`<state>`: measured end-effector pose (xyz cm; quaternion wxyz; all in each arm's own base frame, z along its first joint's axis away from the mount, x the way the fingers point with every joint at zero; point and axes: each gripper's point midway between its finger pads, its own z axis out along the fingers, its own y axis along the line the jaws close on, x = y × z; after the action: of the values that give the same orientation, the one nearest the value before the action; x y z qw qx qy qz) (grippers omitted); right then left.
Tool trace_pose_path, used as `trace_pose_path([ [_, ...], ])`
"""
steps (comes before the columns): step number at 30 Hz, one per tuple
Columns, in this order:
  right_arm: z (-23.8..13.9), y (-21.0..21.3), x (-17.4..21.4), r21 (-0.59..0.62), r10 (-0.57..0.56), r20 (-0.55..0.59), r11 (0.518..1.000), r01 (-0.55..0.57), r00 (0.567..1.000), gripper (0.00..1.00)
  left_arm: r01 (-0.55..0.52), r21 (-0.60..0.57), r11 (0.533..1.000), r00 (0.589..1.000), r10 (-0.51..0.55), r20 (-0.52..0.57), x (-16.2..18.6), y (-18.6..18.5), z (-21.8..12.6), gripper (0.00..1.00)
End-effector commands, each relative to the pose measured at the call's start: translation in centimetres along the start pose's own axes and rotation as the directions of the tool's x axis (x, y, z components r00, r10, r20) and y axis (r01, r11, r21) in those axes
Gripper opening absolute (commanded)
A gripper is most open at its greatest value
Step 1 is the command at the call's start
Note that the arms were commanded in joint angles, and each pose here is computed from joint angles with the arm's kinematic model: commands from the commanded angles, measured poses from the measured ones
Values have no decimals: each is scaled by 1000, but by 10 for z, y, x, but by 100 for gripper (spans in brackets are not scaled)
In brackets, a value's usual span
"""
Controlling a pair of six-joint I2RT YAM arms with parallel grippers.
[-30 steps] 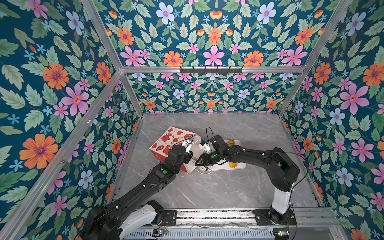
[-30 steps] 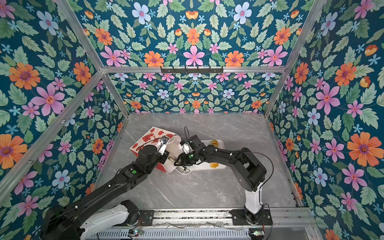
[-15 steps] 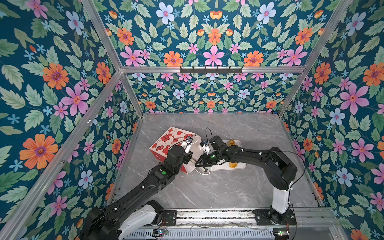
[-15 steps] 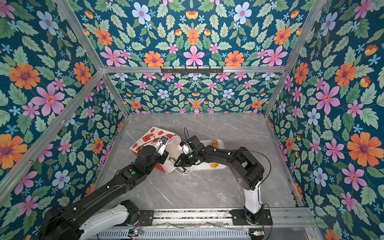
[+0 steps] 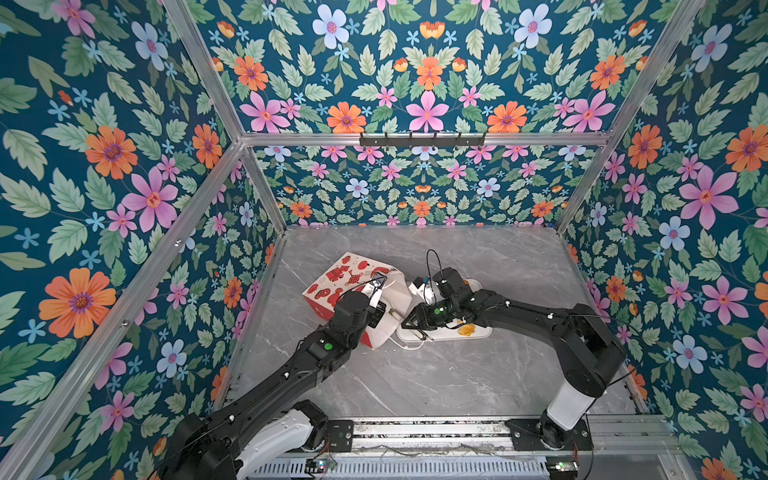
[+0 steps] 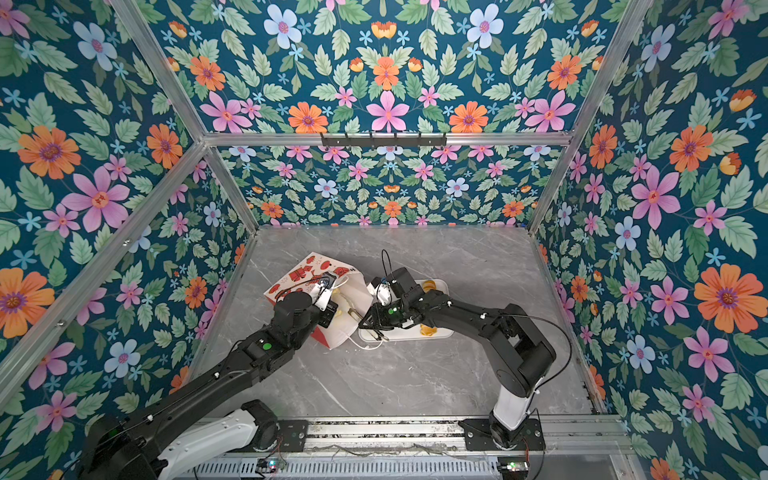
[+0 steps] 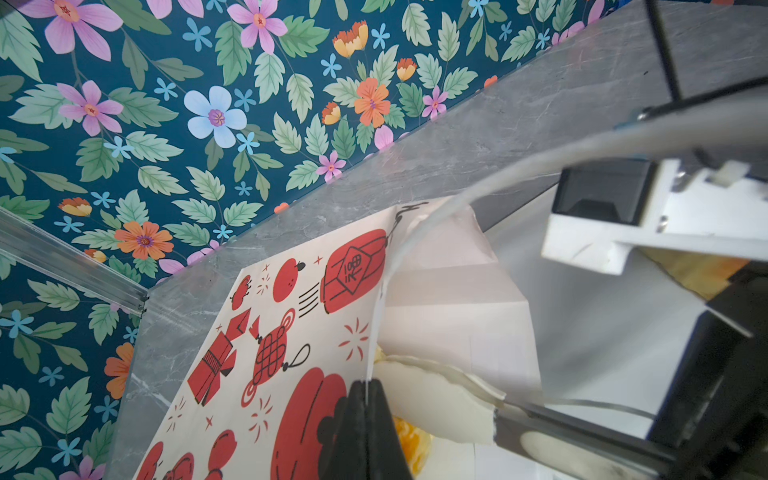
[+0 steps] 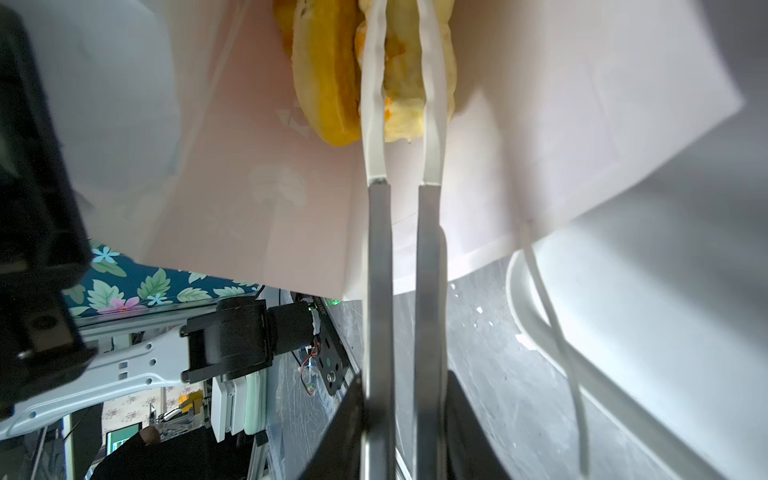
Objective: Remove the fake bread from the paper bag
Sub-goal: 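Pull the pinched bread out of the bag with the right gripper's tongs, then lay the bread on the white tray and open the tongs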
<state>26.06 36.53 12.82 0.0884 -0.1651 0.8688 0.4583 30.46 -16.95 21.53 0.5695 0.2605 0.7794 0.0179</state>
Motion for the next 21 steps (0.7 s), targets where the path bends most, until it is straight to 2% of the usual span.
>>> trace_pose_path([
  [1, -9, -2, -2, 35, -34, 25, 999, 33, 999, 22, 18, -28, 999, 999, -17, 31, -9, 5, 2, 0],
  [11, -36, -4, 8, 141, -61, 36, 989, 55, 998, 22, 46, -68, 997, 998, -43, 56, -14, 11, 5, 0],
  [21, -71, 7, 28, 172, -85, 58, 982, 74, 995, 21, 75, -126, 989, 996, -69, 54, -12, 19, 11, 0],
])
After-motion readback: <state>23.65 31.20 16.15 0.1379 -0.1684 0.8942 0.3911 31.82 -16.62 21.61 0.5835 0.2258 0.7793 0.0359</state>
